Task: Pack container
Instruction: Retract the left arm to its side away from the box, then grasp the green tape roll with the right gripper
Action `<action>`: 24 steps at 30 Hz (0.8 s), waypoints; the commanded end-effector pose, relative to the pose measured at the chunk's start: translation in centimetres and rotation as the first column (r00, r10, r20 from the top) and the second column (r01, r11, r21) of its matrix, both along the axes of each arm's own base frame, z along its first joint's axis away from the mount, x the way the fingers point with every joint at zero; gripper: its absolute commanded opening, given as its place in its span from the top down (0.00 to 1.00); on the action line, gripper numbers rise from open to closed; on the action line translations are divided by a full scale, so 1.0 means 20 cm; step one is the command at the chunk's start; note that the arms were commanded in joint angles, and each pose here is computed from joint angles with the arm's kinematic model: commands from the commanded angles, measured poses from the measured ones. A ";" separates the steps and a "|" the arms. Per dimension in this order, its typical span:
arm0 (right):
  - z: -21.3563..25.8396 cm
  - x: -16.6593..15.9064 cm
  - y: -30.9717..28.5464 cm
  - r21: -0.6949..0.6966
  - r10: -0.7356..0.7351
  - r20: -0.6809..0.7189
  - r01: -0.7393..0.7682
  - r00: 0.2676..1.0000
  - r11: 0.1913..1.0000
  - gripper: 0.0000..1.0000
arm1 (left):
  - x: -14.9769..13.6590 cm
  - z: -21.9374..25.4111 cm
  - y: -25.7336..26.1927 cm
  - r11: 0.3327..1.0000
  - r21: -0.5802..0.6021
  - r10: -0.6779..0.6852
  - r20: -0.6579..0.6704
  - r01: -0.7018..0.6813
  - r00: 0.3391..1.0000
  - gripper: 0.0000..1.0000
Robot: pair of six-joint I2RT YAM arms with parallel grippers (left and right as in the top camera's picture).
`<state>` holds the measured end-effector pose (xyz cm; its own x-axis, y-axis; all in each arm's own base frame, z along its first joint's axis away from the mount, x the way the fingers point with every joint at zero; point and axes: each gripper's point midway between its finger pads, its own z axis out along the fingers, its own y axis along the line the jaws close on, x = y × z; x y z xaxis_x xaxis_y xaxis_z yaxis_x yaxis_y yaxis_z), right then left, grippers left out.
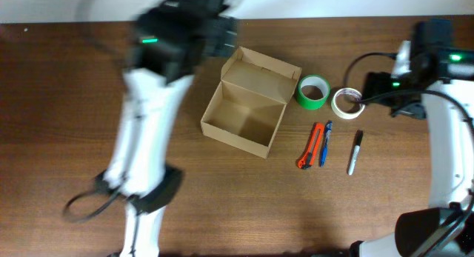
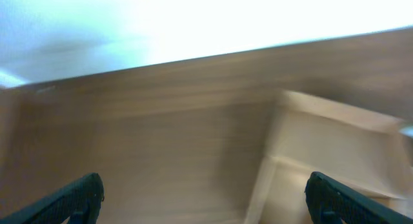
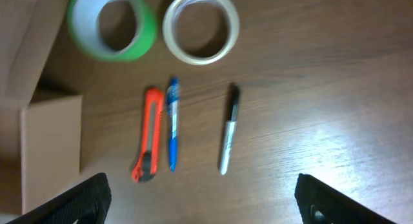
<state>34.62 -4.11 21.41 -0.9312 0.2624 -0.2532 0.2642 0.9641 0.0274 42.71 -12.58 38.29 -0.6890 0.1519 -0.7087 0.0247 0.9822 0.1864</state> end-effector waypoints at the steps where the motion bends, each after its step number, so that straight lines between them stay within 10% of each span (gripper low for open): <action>1: 0.04 0.01 0.10 -0.063 0.072 0.013 -0.071 0.997 0.995 0.03 | -0.19 0.17 0.54 0.971 0.083 0.221 0.027 -0.223 0.975 0.00; 12: 0.04 0.11 0.17 -0.023 0.077 0.077 -0.075 0.994 0.997 0.00 | -0.54 -0.43 1.35 0.809 0.042 0.549 -0.412 -0.587 0.727 0.00; 24: -0.48 0.38 0.25 0.098 -0.006 -0.082 0.014 0.997 0.995 0.26 | -0.70 -1.14 1.52 0.738 0.121 0.570 -0.638 -0.664 0.517 0.00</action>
